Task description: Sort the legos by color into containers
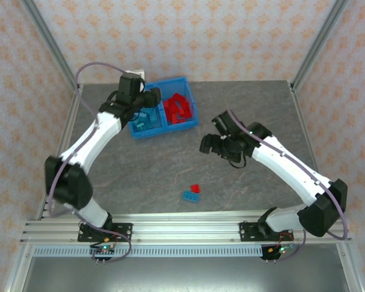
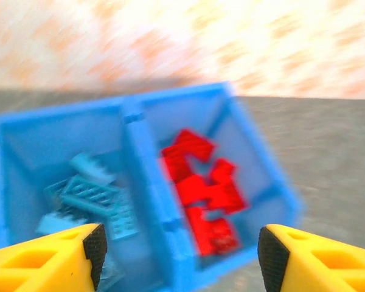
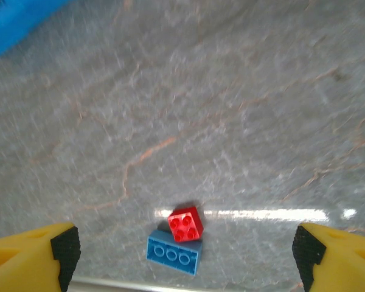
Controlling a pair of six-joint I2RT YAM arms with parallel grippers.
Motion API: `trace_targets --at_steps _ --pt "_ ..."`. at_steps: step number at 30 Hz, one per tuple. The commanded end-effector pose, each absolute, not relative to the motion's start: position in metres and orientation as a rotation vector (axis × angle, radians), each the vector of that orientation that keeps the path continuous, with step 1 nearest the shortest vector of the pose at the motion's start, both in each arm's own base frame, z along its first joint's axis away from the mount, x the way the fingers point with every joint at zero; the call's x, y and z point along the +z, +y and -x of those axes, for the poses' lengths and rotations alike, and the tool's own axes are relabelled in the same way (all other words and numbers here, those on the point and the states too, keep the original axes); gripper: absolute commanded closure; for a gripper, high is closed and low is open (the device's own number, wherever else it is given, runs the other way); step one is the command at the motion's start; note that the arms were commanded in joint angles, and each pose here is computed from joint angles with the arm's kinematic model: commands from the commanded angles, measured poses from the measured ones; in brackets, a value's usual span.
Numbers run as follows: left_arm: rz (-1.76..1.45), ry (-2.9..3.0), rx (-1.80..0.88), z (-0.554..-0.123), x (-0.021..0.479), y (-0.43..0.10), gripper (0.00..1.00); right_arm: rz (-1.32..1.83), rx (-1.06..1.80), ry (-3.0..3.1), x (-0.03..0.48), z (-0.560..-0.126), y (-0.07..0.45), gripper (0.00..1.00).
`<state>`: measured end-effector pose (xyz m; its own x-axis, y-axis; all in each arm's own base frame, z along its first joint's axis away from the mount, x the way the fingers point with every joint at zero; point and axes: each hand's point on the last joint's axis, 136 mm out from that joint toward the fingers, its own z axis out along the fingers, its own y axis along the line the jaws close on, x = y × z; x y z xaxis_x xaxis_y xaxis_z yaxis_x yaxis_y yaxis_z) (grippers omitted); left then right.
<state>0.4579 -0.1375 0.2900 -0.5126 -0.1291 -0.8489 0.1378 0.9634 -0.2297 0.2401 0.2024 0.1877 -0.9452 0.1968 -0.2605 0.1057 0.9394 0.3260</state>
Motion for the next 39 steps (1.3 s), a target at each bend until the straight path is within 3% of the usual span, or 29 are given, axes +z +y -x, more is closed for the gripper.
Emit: trace_targets --at_steps 1,4,8,13,23,28,34,39 --pt "-0.382 2.002 -0.443 -0.406 0.301 -0.179 0.26 -0.198 0.457 2.881 0.160 -0.220 0.227 0.08" --pt "-0.677 1.893 -0.499 -0.337 0.300 -0.197 0.18 -0.141 0.414 2.929 0.134 -0.203 0.241 0.09" --pt "-1.341 1.606 -0.508 -0.211 0.263 -0.206 0.06 -0.052 0.327 2.973 0.101 -0.184 0.248 0.09" --pt "-1.632 1.411 -0.450 -0.128 0.215 -0.178 0.00 -0.036 0.298 2.990 0.075 -0.177 0.253 0.10" --pt "-1.713 1.393 -0.629 -0.081 0.182 -0.174 0.00 -0.015 0.239 2.980 0.046 -0.179 0.264 0.19" --pt "-1.740 1.402 -0.649 -0.077 0.171 -0.173 0.00 -0.005 0.196 2.997 0.031 -0.182 0.267 0.35" --pt "-1.734 1.396 -0.665 -0.080 0.166 -0.176 0.00 -0.020 0.096 3.009 0.017 -0.180 0.256 0.48" --pt "-1.727 1.379 -0.661 -0.084 0.168 -0.179 0.00 -0.038 0.053 2.976 0.023 -0.187 0.252 0.69"
